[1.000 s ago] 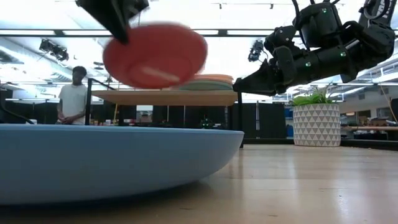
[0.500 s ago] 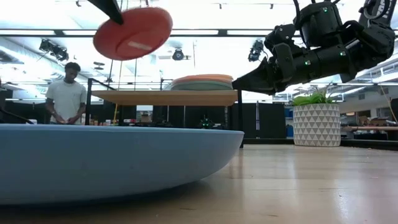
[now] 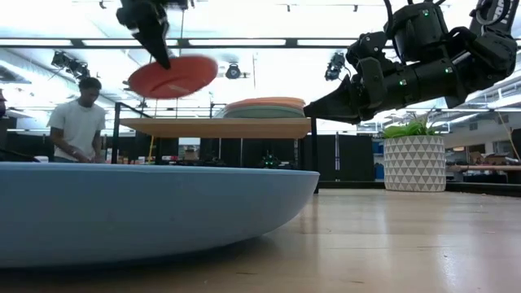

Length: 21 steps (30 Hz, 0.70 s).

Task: Place and stack plates onto a shelf
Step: Put the orange plate on the shelf

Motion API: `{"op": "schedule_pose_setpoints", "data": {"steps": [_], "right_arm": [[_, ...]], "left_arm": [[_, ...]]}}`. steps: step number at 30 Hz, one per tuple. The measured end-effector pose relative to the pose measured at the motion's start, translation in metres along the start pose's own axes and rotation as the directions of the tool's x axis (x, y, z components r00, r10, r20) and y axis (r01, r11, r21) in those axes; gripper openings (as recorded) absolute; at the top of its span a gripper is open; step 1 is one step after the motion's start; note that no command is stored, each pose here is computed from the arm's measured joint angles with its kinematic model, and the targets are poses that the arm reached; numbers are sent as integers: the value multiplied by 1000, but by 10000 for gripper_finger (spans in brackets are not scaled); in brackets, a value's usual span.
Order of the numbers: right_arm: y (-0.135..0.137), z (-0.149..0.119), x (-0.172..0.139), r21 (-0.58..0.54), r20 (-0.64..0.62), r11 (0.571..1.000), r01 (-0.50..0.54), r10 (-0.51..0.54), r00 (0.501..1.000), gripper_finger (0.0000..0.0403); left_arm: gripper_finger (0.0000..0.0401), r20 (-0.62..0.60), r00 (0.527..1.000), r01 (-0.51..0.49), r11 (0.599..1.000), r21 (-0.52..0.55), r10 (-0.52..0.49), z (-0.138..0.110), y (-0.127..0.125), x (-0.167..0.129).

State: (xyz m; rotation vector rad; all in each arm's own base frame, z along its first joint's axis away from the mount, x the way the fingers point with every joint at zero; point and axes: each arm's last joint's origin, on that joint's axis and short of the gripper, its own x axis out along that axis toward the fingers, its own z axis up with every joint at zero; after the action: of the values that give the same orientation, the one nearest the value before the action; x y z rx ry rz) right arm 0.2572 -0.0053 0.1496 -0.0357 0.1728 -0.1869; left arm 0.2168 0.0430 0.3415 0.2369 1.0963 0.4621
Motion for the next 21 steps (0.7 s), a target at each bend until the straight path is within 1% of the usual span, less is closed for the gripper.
{"op": "schedule_pose_setpoints", "data": {"steps": [7,10,14,21], "right_arm": [[0,-1,0,-1,-10,1000,-1,1,1000,102],[0,-1,0,-1,-10,1000,-1,1,1000,102],[0,-1,0,-2,-12,1000,-2,2,1000,102],[2,-2,0,-5,-22,1000,-8,8,1000,102]], "left_arm": [[15,-131,991,41,998,49,-34,3,9,30],[15,-161,986,54,996,73,-42,4,12,39],[15,-205,975,111,990,92,-90,5,15,55],[16,-242,966,121,988,100,-94,4,24,65]]}}
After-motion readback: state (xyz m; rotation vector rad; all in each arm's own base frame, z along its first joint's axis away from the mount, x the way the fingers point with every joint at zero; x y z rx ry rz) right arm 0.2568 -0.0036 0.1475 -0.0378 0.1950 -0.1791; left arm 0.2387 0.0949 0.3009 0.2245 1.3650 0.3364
